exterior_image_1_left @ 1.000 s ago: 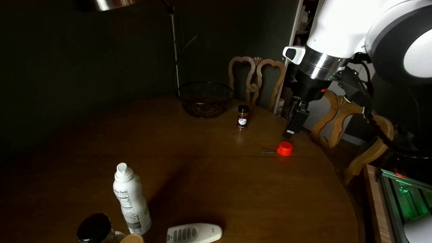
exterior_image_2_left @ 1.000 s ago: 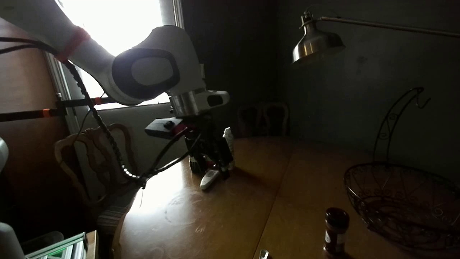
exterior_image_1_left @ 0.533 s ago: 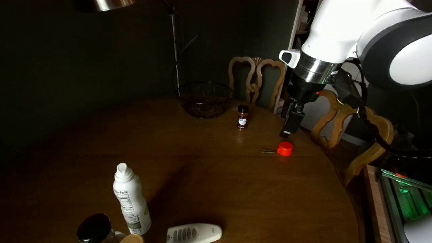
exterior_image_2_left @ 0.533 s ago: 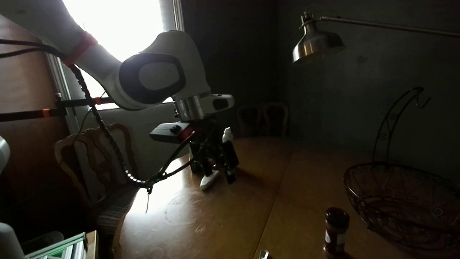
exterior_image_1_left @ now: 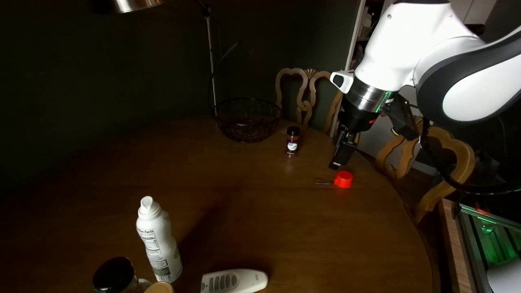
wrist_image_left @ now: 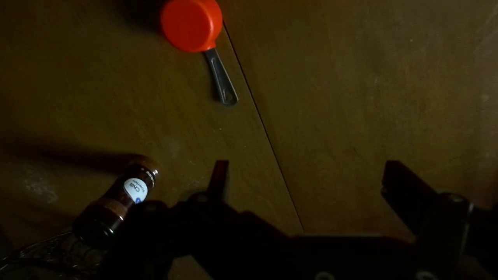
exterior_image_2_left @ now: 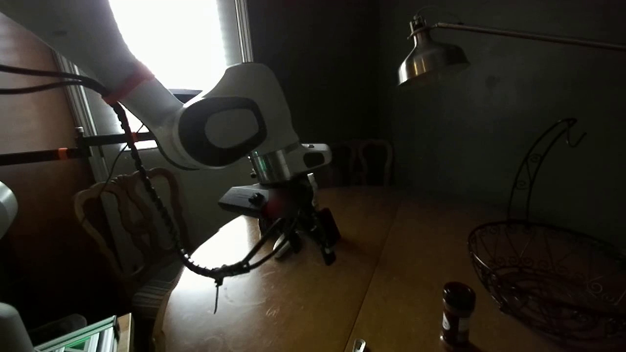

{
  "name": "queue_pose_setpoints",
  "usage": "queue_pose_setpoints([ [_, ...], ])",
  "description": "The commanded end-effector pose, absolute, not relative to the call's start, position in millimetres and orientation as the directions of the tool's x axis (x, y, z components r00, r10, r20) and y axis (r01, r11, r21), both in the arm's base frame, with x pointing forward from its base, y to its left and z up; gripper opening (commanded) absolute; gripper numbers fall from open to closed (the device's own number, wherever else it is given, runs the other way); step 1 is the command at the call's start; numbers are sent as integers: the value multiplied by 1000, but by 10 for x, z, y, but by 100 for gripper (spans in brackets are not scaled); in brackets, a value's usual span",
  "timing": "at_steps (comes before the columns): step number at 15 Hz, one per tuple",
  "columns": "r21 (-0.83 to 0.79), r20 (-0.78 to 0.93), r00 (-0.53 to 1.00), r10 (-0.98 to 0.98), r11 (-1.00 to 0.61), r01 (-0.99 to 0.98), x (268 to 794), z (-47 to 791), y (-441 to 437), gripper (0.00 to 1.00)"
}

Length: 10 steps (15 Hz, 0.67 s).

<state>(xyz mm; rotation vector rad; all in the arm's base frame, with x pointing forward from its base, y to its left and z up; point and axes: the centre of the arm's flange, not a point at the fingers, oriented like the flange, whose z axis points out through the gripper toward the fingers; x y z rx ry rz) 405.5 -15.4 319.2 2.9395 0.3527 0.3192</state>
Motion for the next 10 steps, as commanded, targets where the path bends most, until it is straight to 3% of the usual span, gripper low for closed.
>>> queue_pose_setpoints([
  [1, 205, 195, 941, 278, -949, 238, 4301, 2716, -343, 100],
  [10, 257, 41, 933, 358, -906, 336, 4422, 2023, -747, 100],
])
